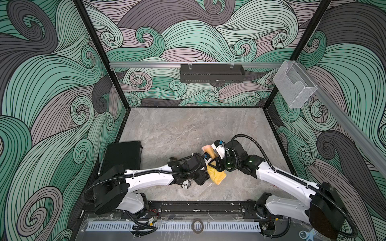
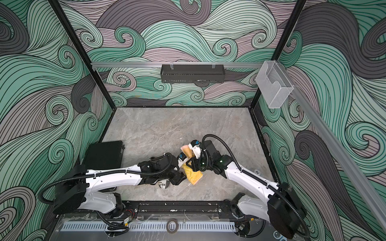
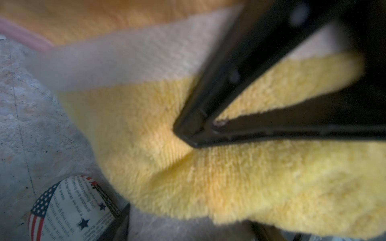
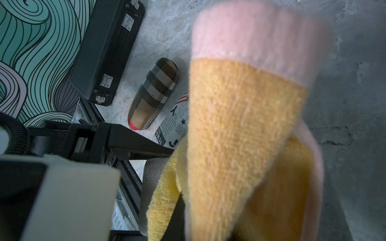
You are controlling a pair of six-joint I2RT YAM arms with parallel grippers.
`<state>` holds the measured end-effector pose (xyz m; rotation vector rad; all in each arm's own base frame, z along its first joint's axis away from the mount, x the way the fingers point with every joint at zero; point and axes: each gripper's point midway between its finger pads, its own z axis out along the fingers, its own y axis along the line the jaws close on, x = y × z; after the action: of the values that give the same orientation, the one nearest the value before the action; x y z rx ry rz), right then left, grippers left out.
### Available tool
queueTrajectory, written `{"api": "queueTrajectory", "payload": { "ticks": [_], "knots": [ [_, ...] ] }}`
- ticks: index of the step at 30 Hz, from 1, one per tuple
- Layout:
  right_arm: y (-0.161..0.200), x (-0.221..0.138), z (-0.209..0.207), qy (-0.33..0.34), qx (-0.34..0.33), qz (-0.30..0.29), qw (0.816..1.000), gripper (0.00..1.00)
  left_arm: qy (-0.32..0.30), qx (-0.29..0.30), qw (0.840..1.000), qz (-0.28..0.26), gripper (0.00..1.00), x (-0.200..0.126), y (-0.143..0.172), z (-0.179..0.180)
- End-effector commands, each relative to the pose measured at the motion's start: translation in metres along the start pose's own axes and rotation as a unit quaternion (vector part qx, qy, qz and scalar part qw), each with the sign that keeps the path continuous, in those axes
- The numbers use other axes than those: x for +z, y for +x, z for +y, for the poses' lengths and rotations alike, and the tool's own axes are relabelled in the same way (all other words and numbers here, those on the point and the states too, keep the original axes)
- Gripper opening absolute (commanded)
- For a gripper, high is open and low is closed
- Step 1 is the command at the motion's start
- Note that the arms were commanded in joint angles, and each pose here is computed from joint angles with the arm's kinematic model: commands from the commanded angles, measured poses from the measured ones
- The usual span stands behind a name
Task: Wipe the eyeglass case
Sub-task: Wipe the dirt from the eyeglass case.
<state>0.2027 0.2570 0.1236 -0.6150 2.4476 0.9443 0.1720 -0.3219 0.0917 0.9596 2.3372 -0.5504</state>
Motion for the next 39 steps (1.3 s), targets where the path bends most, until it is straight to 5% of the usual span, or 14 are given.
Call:
{"api": "queueTrajectory", "payload": {
  "ticks": [1, 7, 19, 23, 27, 30, 33, 39],
  "knots": [
    [0.014, 0.000, -0.034, 0.083, 0.027, 0.024, 0.996, 0.00, 0.006, 0.000, 0.998, -0.070, 0.50, -0.012, -0.037, -0.011],
    [0.001, -0.016, -0.075, 0.201, 0.044, 0.008, 0.979, 0.00, -0.004, 0.003, 0.998, -0.070, 0.50, -0.013, -0.033, -0.010],
    [-0.010, 0.005, 0.021, -0.046, 0.001, 0.001, 0.999, 0.00, -0.011, 0.000, 0.997, -0.075, 0.49, -0.013, -0.034, -0.009],
    [-0.001, 0.004, -0.022, 0.068, 0.021, 0.014, 0.997, 0.00, -0.009, 0.001, 0.997, -0.078, 0.49, -0.015, -0.035, -0.010],
    [0.005, -0.008, -0.074, 0.206, 0.041, 0.025, 0.977, 0.00, -0.009, 0.002, 0.997, -0.079, 0.49, -0.017, -0.034, -0.010],
    [0.002, -0.017, -0.089, 0.249, 0.045, 0.021, 0.967, 0.00, -0.010, -0.002, 0.997, -0.081, 0.48, -0.018, -0.033, -0.009],
    [-0.007, -0.015, -0.075, 0.213, 0.039, 0.011, 0.976, 0.00, -0.009, -0.004, 0.997, -0.082, 0.48, -0.018, -0.032, -0.008],
    [-0.012, 0.001, 0.004, 0.015, -0.007, 0.014, 1.000, 0.00, -0.009, -0.006, 0.996, -0.085, 0.48, -0.019, -0.032, -0.008]
  ]
}}
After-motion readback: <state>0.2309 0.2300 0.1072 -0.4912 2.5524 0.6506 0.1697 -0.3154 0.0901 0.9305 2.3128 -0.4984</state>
